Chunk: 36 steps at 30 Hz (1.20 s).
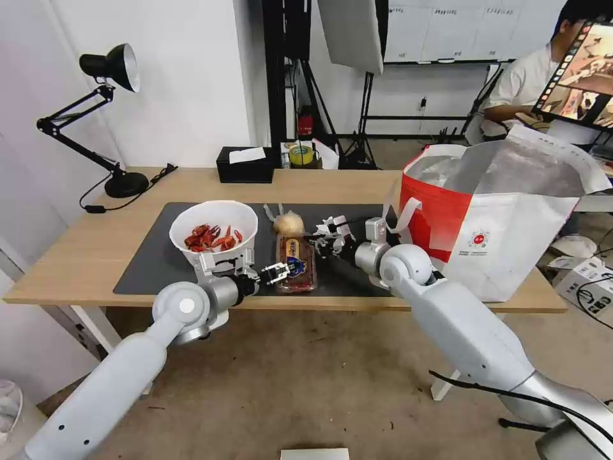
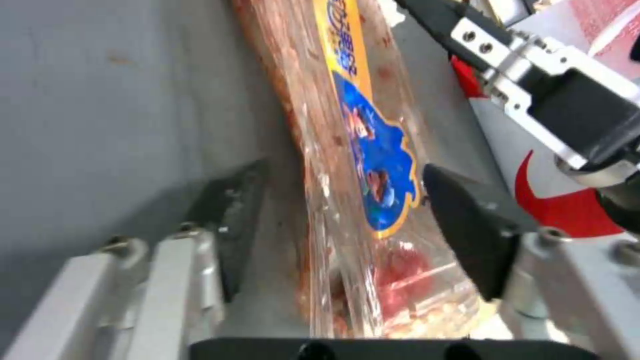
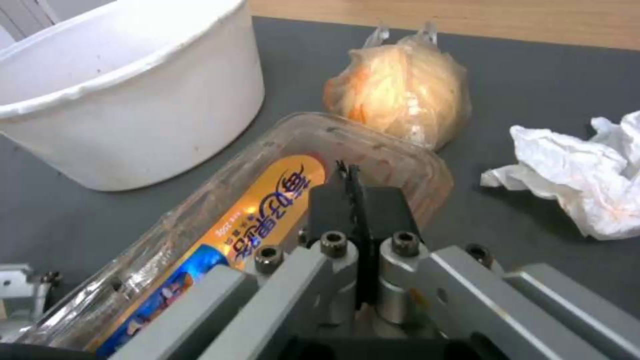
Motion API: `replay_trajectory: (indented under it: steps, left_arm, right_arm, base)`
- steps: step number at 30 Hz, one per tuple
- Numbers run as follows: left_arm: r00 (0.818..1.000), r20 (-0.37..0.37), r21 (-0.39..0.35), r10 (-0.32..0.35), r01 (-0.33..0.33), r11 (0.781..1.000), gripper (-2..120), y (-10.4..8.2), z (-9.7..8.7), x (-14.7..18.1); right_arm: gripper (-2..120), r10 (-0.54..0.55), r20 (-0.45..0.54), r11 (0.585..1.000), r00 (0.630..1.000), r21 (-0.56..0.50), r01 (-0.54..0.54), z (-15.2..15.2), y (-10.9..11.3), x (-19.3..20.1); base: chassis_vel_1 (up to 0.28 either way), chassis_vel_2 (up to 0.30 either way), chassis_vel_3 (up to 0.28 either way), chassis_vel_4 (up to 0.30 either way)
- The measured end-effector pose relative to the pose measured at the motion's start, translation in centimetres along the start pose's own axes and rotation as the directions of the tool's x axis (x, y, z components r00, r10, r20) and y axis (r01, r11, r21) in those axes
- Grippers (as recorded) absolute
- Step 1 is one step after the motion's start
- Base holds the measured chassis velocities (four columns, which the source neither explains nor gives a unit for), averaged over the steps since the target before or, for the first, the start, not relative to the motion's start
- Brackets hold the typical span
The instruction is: Pick up the trash from the table and place it into the takeout bag.
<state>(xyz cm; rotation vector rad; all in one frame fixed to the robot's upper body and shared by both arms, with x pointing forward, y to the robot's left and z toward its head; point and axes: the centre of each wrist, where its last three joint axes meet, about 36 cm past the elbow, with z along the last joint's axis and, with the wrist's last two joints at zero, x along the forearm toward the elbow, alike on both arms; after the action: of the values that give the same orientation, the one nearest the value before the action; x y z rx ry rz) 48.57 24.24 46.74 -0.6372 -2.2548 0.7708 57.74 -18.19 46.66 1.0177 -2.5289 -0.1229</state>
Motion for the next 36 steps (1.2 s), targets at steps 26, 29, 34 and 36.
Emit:
replay_trajectory:
  steps: [26, 29, 34, 36]
  left_arm:
    - [1.0, 0.029, -0.001, -0.009, 0.009, 1.0, 0, 0.0, 0.0, 0.2]
    - [1.0, 0.031, 0.001, -0.007, 0.007, 1.0, 0, 0.0, 0.1, 0.2]
    - [0.998, 0.065, 0.003, 0.009, -0.009, 1.0, 0, -0.9, 0.0, 0.8]
    - [0.997, 0.081, 0.005, 0.015, -0.016, 1.0, 0, -1.2, -0.2, 1.2]
  right_arm:
    - [0, 0.005, 0.011, 1.0, 1.0, -0.003, -0.005, -0.1, -0.2, 0.6]
    - [0, 0.002, 0.037, 1.0, 0.999, -0.002, -0.002, -0.2, -0.1, 1.0]
    - [0, 0.009, 0.135, 1.0, 0.991, 0.016, -0.011, -0.2, 0.5, 4.3]
    - [0, 0.023, 0.178, 1.0, 0.984, 0.015, -0.026, 0.3, 0.8, 5.8]
  base:
    - [0.0, 0.0, 0.0, 0.0]
    - [0.0, 0.0, 0.0, 0.0]
    - [0.0, 0.0, 0.0, 0.0]
    - [0.0, 0.0, 0.0, 0.0]
